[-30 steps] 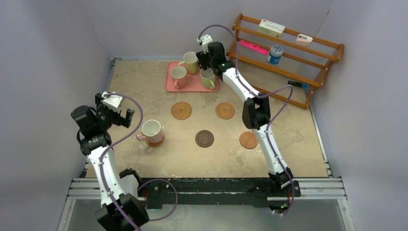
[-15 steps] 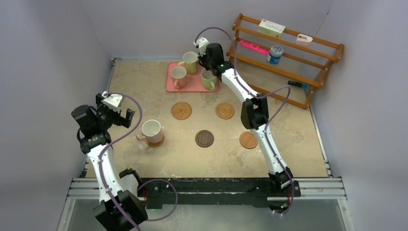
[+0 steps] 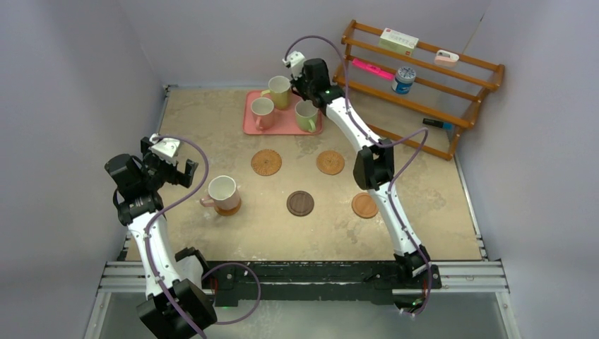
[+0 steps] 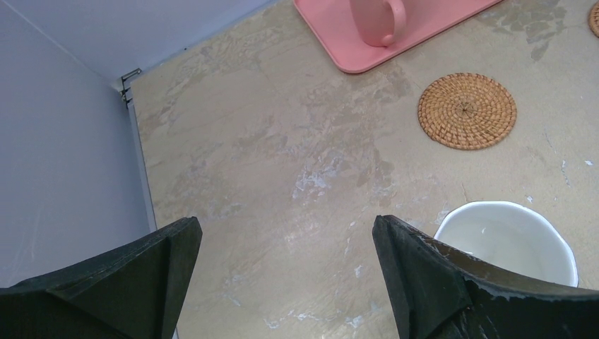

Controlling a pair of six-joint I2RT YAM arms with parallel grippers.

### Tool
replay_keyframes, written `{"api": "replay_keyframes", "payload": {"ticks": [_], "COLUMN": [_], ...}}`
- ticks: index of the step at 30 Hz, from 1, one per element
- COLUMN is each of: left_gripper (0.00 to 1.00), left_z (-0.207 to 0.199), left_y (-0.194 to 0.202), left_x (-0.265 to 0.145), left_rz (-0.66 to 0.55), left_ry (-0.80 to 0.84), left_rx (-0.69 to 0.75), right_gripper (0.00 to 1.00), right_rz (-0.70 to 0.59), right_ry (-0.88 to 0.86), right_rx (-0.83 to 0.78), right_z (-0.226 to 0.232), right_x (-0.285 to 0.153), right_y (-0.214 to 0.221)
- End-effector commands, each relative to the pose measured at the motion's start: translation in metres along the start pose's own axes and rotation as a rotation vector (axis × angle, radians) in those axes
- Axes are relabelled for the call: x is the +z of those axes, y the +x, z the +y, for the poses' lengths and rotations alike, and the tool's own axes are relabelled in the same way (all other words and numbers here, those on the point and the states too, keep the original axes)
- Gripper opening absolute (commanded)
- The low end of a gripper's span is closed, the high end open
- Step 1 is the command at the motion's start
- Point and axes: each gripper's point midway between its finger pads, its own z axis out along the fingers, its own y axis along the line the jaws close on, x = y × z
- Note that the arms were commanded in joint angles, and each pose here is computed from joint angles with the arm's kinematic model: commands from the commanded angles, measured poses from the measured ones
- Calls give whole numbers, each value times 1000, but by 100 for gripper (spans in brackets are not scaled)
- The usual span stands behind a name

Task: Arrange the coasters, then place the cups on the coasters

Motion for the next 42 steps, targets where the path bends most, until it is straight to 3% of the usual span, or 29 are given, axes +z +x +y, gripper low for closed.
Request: {"api": "replay_keyframes", "payload": {"ticks": [1, 7, 14, 19, 25, 33, 42], "left_gripper": [100, 100, 100, 100, 100, 100, 100], "left_z": [-1, -3, -7, -10, -14, -19, -32], "left_y": [-1, -2, -4, -6, -15, -17, -8], "left_x": [-1, -2, -2, -3, -6, -7, -6], "left_rz": [-18, -21, -29, -36, -63, -67, -76], "left_ry": [12, 13, 30, 45, 51, 83, 126], "left_rx": [21, 24, 25, 22, 5, 14, 5], "right_gripper": [0, 0, 0, 0, 0, 0, 0], "right_rz": [-268, -296, -235, -240, -208, -124, -67], "right_ry": [125, 102, -4, -28, -26, -75, -166], "right_rx": [-28, -7, -28, -68, -116, -73, -35], "right_z": [-51, -62, -54, -49, -38, -42, -49], "right_x": [-62, -104, -181, -251, -312, -314, -281], "right_y": [-118, -146, -151, -132, -64, 15, 73]}}
